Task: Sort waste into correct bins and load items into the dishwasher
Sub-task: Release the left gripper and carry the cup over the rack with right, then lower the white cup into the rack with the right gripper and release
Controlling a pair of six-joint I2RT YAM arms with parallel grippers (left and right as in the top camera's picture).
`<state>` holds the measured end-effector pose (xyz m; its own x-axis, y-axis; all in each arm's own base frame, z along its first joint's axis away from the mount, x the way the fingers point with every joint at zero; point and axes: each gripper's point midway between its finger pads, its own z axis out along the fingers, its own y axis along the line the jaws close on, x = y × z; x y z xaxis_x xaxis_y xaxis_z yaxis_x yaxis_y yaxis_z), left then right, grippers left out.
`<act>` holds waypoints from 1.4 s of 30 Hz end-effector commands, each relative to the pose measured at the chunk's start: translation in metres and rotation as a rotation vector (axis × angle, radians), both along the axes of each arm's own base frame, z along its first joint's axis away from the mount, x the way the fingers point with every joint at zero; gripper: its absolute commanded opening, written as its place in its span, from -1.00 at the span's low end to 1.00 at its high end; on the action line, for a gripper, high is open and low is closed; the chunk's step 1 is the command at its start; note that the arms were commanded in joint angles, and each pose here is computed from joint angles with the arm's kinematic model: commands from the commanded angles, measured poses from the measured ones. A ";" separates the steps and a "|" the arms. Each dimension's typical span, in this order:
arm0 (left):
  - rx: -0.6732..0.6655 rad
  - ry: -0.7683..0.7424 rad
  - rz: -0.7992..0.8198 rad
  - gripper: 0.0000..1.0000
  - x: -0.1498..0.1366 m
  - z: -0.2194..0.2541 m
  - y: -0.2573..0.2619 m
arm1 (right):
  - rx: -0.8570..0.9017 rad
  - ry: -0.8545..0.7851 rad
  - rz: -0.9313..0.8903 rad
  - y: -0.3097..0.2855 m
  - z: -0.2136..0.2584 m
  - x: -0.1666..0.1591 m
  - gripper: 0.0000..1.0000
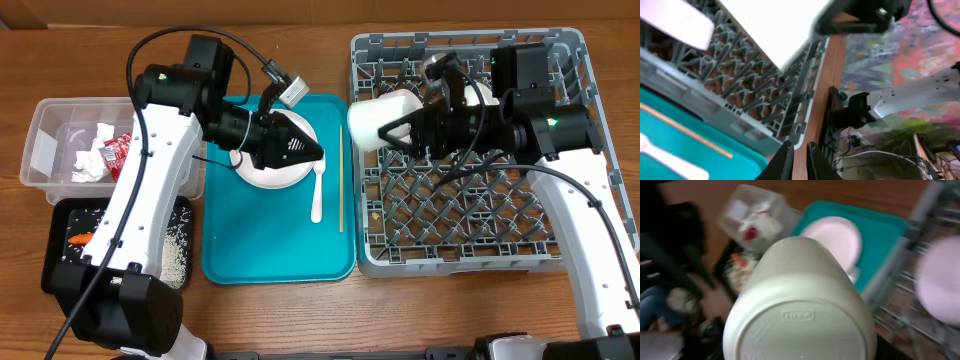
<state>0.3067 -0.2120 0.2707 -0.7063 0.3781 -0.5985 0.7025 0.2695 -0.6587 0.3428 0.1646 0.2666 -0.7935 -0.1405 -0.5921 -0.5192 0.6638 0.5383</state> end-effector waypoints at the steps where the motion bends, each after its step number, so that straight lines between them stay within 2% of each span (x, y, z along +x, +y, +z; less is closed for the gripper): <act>1: 0.074 0.030 0.037 -0.75 0.003 -0.011 0.006 | -0.219 0.079 -0.343 -0.050 -0.019 0.019 -0.33; 12: 0.088 0.042 0.045 -0.74 0.003 -0.013 0.007 | -0.567 0.274 -0.640 -0.123 -0.058 -0.014 -0.42; 29: 0.093 0.048 0.046 -0.74 0.002 -0.014 0.007 | -0.614 0.413 -0.645 -0.126 -0.121 -0.037 -0.43; 42: 0.097 0.051 0.046 -0.74 0.002 -0.014 0.008 | -0.601 0.393 -0.654 -0.125 -0.136 -0.030 -0.40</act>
<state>0.3087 -0.2051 0.2584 -0.7441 0.3977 -0.5368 0.6641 0.3529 -0.6591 0.3116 0.0417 0.1306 -0.9534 0.1950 -0.2304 0.1816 0.9802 0.0784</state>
